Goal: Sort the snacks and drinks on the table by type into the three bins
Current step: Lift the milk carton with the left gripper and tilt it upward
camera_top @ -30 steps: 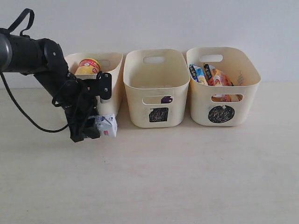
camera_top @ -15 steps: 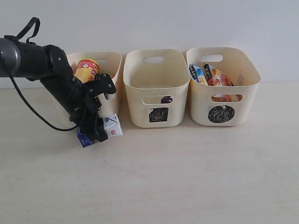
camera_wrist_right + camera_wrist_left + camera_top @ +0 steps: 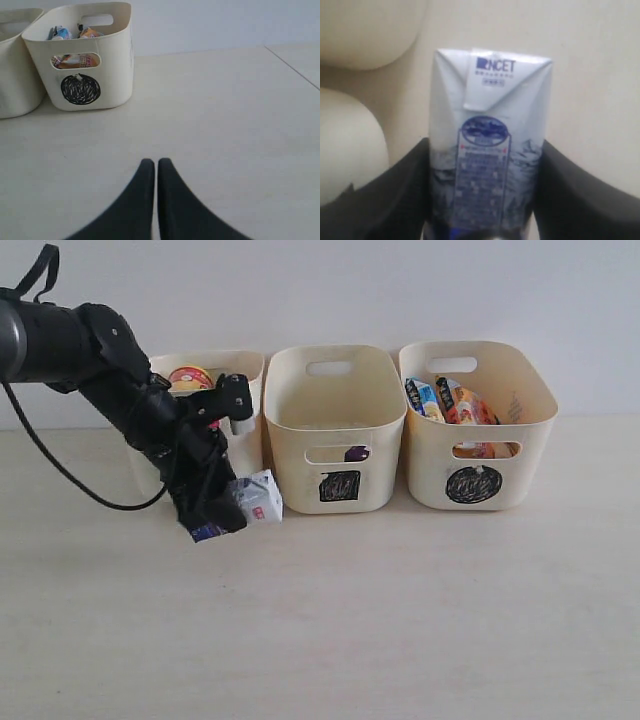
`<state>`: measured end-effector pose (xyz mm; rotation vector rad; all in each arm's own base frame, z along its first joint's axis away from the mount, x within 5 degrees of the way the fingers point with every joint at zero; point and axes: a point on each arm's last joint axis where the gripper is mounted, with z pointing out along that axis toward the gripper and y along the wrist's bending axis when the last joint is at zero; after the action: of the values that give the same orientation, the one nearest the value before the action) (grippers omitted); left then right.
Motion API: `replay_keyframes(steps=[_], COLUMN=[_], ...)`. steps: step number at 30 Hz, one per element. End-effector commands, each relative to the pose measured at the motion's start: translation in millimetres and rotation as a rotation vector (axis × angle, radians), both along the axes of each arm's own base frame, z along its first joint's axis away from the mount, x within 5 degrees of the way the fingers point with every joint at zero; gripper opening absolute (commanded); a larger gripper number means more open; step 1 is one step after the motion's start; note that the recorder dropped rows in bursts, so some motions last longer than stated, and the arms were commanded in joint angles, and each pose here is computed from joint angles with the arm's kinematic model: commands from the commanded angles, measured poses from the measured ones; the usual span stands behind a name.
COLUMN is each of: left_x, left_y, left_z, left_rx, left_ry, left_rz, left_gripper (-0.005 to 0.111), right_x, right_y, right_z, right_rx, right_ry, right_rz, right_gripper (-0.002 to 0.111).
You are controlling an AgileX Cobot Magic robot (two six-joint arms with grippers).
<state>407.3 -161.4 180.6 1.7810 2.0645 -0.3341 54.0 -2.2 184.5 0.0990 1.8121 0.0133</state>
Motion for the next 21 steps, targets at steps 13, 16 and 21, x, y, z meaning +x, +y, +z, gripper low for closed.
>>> replay_keyframes(steps=[13, 16, 21], left_x=[0.0, -0.3, -5.0], left_y=[1.2, 1.2, 1.6], left_z=[29.1, 32.8, 37.9], left_rx=[0.040, 0.040, 0.036], left_ry=[-0.123, -0.113, -0.084], left_rz=[-0.221, -0.217, -0.236], left_gripper=[0.004, 0.004, 0.004], right_x=[0.0, 0.0, 0.0], right_y=[0.1, 0.1, 0.1], right_z=[-0.4, -0.4, -0.4], right_rx=[-0.001, -0.001, -0.001], right_ry=[-0.009, -0.009, -0.009], right_rz=[0.002, 0.002, 0.002], right_gripper=[0.000, 0.000, 0.000])
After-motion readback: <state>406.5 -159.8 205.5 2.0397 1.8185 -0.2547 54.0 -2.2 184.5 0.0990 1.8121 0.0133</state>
